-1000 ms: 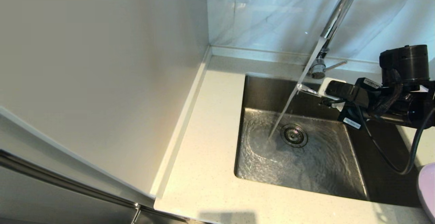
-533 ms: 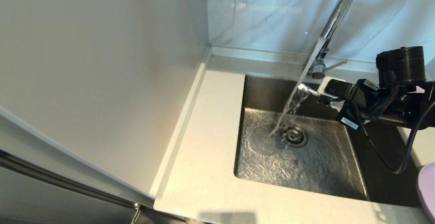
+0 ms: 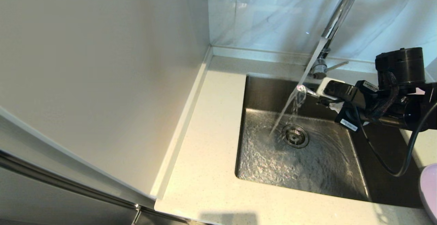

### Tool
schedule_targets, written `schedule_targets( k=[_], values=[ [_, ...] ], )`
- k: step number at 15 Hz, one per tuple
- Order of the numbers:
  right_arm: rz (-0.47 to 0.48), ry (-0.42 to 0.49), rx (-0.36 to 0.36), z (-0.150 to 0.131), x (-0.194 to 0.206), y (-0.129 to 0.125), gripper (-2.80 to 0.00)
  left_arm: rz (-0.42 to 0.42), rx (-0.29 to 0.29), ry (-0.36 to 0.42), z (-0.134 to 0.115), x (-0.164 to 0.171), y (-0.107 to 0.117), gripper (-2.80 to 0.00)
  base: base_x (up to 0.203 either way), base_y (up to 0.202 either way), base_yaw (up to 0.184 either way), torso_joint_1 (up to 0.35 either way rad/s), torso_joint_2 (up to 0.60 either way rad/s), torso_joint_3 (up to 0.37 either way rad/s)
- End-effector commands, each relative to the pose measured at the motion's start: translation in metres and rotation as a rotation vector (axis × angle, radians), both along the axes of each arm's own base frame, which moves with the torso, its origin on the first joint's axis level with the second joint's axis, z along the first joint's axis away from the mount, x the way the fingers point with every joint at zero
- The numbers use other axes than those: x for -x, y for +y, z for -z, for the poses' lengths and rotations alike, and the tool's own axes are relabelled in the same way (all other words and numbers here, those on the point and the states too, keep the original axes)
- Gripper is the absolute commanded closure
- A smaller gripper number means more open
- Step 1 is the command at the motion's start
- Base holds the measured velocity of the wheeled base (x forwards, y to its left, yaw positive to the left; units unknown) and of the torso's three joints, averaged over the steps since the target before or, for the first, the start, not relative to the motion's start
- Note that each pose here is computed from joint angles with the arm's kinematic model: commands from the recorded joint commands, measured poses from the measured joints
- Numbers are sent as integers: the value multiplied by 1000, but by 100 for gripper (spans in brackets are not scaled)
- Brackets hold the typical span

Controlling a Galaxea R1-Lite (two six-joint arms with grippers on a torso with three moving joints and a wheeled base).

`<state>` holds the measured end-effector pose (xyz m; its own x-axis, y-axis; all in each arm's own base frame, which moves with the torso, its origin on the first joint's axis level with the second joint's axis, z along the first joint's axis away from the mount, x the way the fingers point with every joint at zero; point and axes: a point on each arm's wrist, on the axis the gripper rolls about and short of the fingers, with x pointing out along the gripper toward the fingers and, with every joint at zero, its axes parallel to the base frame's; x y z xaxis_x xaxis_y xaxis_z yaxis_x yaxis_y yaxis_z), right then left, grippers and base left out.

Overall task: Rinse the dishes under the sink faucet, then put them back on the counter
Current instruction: Rinse the spoon

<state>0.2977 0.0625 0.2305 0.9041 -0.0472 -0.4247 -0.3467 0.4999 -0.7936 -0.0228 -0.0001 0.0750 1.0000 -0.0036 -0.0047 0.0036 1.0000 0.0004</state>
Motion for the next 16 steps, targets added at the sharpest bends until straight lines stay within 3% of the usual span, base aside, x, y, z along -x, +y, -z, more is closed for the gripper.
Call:
schedule_targets(
  k=[1,6,12,16],
  values=[
    [-11,-6,2,-1,1,3,0,-1,0,0,0,0,0,0,0,0,0,0,0,0],
    [-13,-2,-6,0,3,5,0,-1,0,0,0,0,0,0,0,0,0,0,0,0],
    [112,10,-25,2,9,-37,0,-1,0,0,0,0,0,0,0,0,0,0,0,0],
    [217,78,-179,0,29,-66,0,-1,0,0,0,0,0,0,0,0,0,0,0,0]
  ],
)
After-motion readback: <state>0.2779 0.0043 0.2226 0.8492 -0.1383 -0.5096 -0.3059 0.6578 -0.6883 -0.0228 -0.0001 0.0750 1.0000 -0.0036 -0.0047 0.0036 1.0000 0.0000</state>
